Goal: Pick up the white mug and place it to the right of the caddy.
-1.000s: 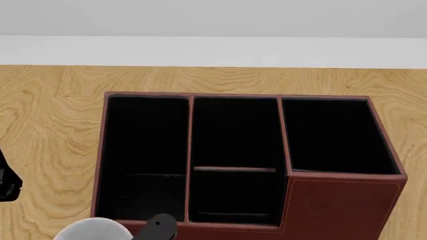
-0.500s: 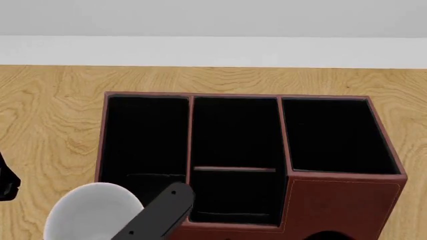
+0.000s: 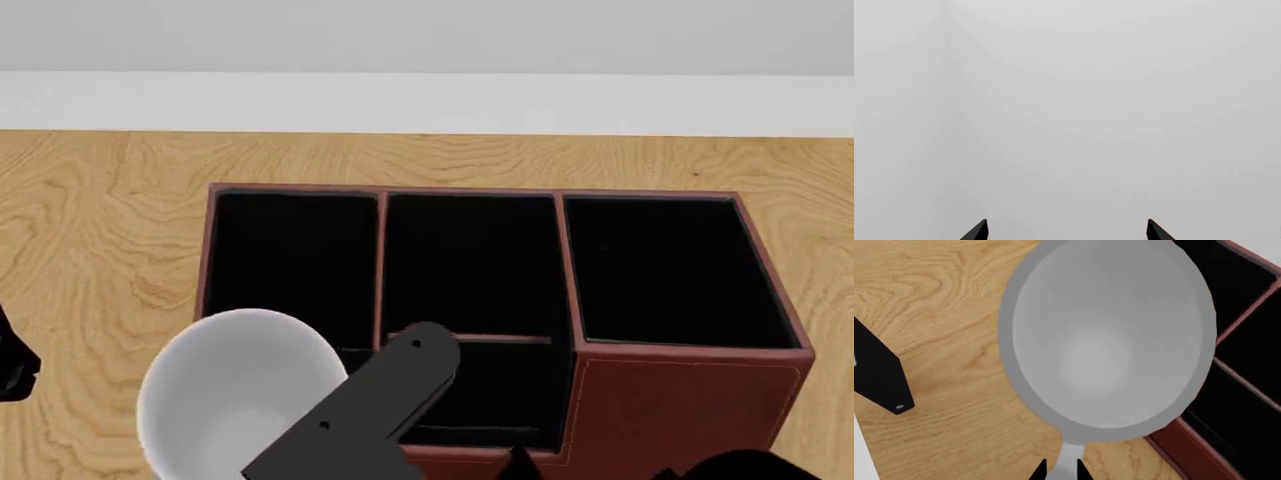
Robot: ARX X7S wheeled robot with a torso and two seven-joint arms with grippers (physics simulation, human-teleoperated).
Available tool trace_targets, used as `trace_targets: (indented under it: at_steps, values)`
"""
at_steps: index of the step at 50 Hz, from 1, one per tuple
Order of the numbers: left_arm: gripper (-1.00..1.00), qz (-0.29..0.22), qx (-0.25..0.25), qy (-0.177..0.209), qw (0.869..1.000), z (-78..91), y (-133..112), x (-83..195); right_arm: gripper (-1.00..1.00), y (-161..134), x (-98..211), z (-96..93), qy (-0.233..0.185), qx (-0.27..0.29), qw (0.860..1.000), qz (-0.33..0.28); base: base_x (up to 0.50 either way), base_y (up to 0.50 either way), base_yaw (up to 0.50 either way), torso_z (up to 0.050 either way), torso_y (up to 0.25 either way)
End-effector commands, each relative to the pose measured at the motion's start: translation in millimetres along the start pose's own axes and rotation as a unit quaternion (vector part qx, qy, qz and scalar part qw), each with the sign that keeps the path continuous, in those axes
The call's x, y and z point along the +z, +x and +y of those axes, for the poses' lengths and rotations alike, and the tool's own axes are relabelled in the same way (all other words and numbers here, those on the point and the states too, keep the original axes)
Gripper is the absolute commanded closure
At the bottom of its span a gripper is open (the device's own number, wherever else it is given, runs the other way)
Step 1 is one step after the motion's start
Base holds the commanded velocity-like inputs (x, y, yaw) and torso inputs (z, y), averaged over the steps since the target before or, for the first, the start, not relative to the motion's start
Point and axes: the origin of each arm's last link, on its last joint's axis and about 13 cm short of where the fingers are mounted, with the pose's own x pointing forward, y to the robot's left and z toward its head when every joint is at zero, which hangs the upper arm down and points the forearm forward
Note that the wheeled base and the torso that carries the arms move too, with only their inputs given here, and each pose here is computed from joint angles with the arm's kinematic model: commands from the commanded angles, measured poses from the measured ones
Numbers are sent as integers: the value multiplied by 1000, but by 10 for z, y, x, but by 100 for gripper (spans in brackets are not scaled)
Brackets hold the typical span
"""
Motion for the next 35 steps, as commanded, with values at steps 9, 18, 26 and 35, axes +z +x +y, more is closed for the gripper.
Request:
trace_targets:
  at_steps: [9,18,26,35]
  values:
    - [-100,-3,0,-1,1000,4,-13,16,100,-150,71,-109,10,-35,999,-24,0,0,0,0,1]
    - [-100,-2,-2,-1,1000,-6,-5,16,100,-191,99,-182,22,-43,998,-32,0,0,0,0,0]
    - [-100,-3,-3,-1,1000,-12,4,15,100,-209,113,-250,28,-54,998,-35,0,0,0,0,0]
    - [-100,-2,-4,-1,1000,-22,15,13,100,-229,146,-319,30,-68,997,-37,0,0,0,0,1]
